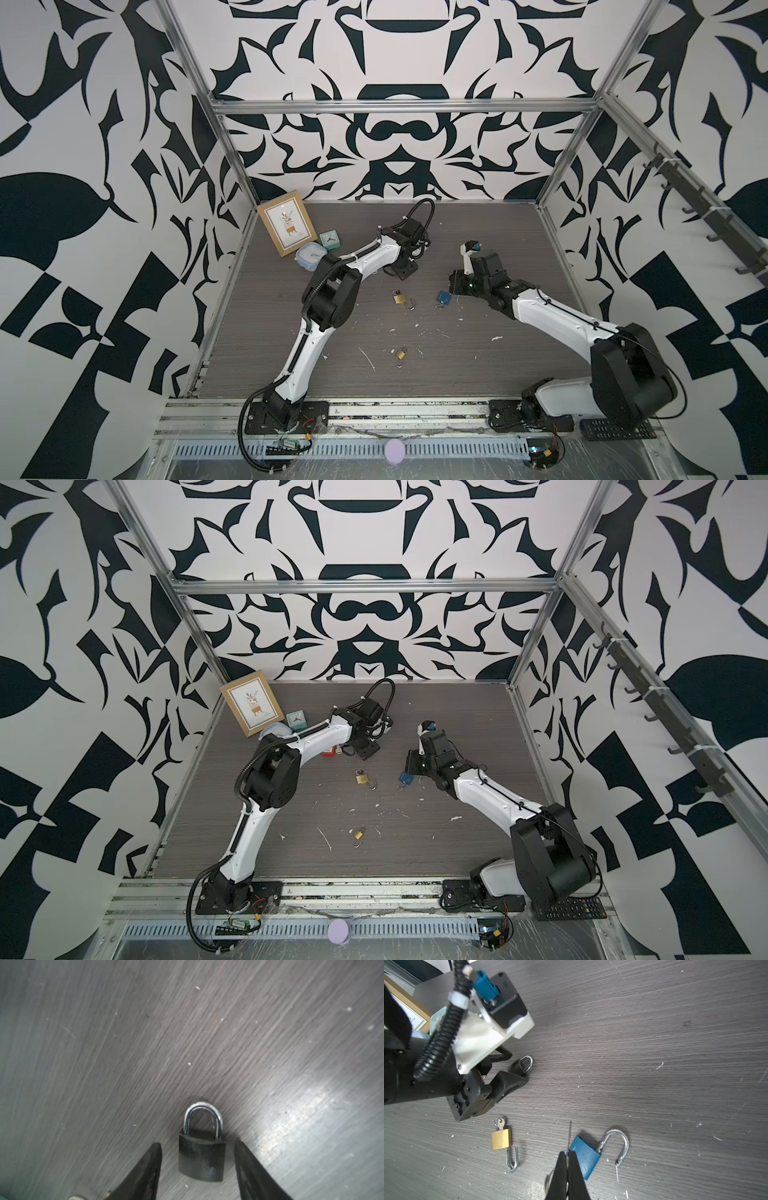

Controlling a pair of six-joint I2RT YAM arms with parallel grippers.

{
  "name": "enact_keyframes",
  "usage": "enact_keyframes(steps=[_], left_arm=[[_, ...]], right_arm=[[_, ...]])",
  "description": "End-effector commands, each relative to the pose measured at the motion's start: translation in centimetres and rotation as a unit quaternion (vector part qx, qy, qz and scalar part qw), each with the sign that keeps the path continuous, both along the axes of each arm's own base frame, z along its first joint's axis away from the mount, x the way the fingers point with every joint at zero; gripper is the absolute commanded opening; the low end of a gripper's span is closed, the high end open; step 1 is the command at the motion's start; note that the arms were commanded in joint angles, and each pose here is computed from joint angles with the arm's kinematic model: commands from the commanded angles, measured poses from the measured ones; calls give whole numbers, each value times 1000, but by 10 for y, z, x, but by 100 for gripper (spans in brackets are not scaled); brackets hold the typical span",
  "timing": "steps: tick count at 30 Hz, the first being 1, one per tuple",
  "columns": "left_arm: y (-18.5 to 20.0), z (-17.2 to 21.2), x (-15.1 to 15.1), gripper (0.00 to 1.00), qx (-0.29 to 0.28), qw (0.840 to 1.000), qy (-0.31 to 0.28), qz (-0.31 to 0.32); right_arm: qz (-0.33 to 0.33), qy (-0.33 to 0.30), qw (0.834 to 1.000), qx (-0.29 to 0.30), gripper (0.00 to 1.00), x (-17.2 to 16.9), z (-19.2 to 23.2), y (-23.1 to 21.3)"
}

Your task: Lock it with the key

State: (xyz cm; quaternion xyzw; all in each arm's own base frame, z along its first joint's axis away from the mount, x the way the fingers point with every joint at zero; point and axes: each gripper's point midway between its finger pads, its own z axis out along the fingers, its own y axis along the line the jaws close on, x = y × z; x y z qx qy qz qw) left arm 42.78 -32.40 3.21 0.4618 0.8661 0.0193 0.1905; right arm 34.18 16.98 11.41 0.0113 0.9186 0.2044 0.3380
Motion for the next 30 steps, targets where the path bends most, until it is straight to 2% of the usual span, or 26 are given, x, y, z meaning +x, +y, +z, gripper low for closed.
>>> enact_keyframes(steps=[1, 4, 8, 12, 15, 19, 21, 23, 26, 30], left_arm=[[5, 18, -5, 63, -3, 1000, -10, -4], [5, 51, 0, 65, -30, 998, -49, 8], [12, 119, 5, 68, -86, 987, -131, 37], [32, 191, -3, 73, -153, 960, -223, 72], [52, 230, -20, 77, -213, 936, -262, 99], [73, 251, -52, 84, -291, 910, -272, 114], [85, 252, -66, 94, -321, 898, -274, 124], [94, 257, -79, 98, -349, 886, -278, 129], [101, 250, -95, 99, -375, 878, -269, 128], [110, 240, -103, 99, -382, 874, -264, 142]], right_arm=[[-5, -22, 999, 25, 0, 11, 23, 6], [-7, -16, 999, 38, 0, 10, 24, 8], [-8, 0, 998, 68, 0, 10, 21, 16], [0, 25, 995, 101, 0, 16, 13, 31], [4, 46, 992, 116, 0, 22, 4, 41], [15, 68, 990, 125, 0, 33, -6, 54], [17, 79, 989, 127, 0, 38, -13, 58], [22, 91, 987, 131, 0, 43, -20, 64], [29, 112, 984, 138, 0, 49, -30, 73], [36, 136, 979, 147, 0, 56, -43, 84]])
